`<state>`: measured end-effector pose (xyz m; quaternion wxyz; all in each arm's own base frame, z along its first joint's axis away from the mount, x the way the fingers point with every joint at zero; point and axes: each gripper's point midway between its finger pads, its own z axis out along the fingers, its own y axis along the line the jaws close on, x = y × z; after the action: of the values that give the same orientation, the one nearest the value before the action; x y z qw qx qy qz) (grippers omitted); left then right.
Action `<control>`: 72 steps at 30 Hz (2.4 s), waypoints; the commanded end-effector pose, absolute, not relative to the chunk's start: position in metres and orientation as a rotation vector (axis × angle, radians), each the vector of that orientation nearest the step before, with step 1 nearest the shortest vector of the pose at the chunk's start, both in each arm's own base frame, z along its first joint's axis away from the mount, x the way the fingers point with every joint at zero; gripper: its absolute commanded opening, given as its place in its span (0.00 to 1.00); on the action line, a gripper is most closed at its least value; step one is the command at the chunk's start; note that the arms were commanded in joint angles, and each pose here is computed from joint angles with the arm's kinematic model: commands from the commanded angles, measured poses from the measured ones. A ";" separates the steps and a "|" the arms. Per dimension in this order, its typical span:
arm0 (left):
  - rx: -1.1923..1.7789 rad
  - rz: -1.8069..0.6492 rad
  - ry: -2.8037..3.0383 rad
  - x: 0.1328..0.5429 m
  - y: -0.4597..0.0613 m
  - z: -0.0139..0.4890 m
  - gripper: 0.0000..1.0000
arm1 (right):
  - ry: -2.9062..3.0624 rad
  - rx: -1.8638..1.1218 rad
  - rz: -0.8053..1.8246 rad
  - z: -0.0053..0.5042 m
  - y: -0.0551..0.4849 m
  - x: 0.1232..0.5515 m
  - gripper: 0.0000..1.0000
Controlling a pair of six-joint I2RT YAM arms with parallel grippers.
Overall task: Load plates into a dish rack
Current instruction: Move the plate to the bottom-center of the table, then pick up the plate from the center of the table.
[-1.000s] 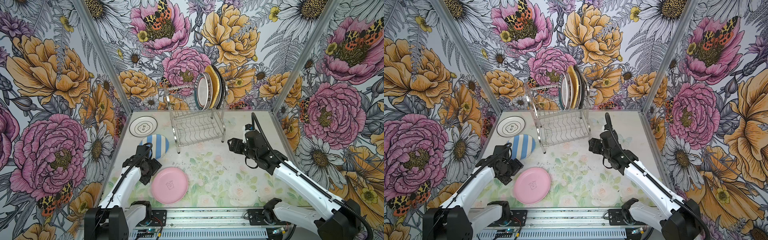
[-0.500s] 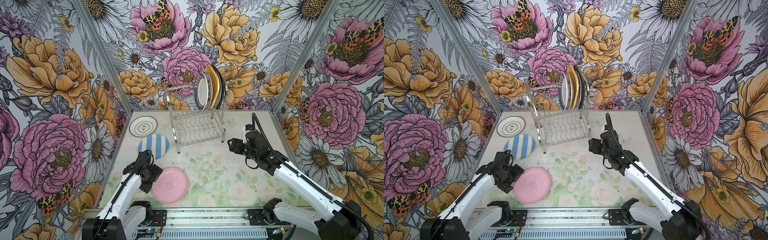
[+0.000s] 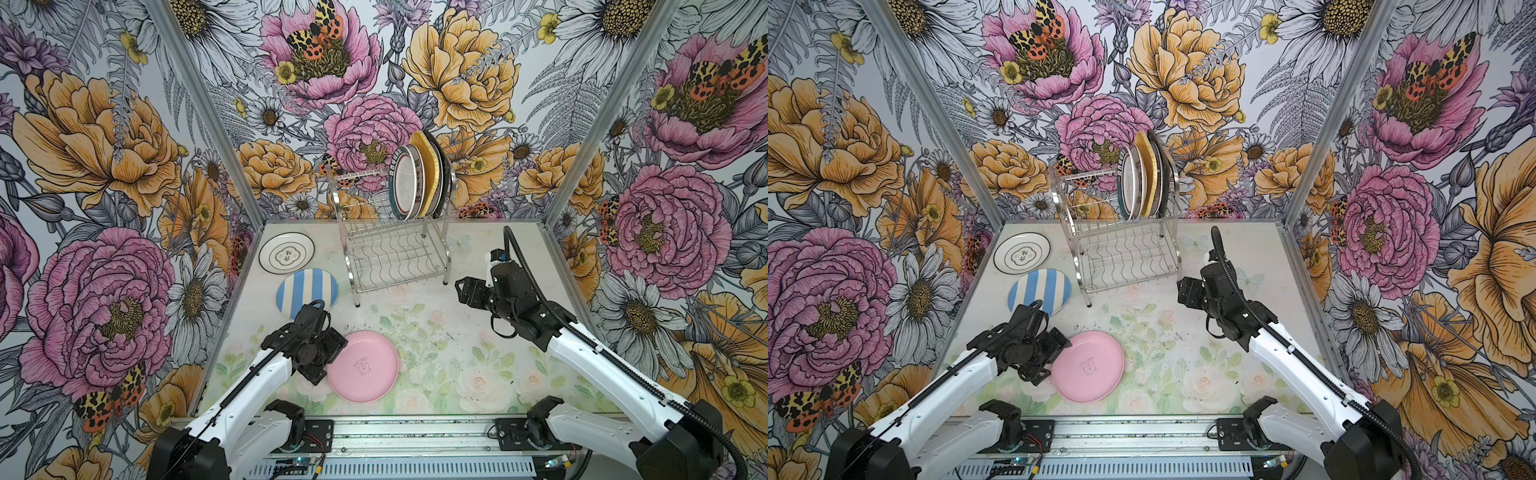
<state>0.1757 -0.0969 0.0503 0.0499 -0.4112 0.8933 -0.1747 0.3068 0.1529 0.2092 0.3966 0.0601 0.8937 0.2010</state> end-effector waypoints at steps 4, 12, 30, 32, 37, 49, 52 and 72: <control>-1.072 -0.682 2.700 0.208 -0.132 0.071 0.92 | 2.244 0.172 0.545 0.213 0.154 0.306 0.79; -0.748 -0.243 2.878 0.188 -0.092 0.048 0.80 | 2.260 0.164 0.556 0.208 0.156 0.306 0.79; -0.550 -0.255 2.876 0.177 -0.093 0.031 0.39 | 2.283 0.162 0.561 0.203 0.160 0.308 0.79; -0.541 -0.280 2.874 0.176 -0.096 0.028 0.36 | 2.284 0.161 0.561 0.202 0.160 0.308 0.79; -0.512 -0.296 2.882 0.176 -0.100 0.024 0.32 | 2.286 0.166 0.563 0.201 0.161 0.309 0.79; -0.483 -0.334 2.870 0.180 -0.108 0.024 0.13 | 2.289 0.164 0.571 0.201 0.163 0.310 0.79; -0.473 -0.337 2.874 0.180 -0.109 0.023 0.08 | 2.293 0.161 0.574 0.200 0.165 0.311 0.79; -0.234 -0.555 2.592 0.209 -0.131 0.103 0.00 | 2.367 0.025 0.796 0.186 0.208 0.309 0.79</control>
<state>0.1948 -0.1187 0.0731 0.1931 -0.1163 0.9591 -0.1710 0.3063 0.1882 0.1708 0.3168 0.0337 0.9132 0.2541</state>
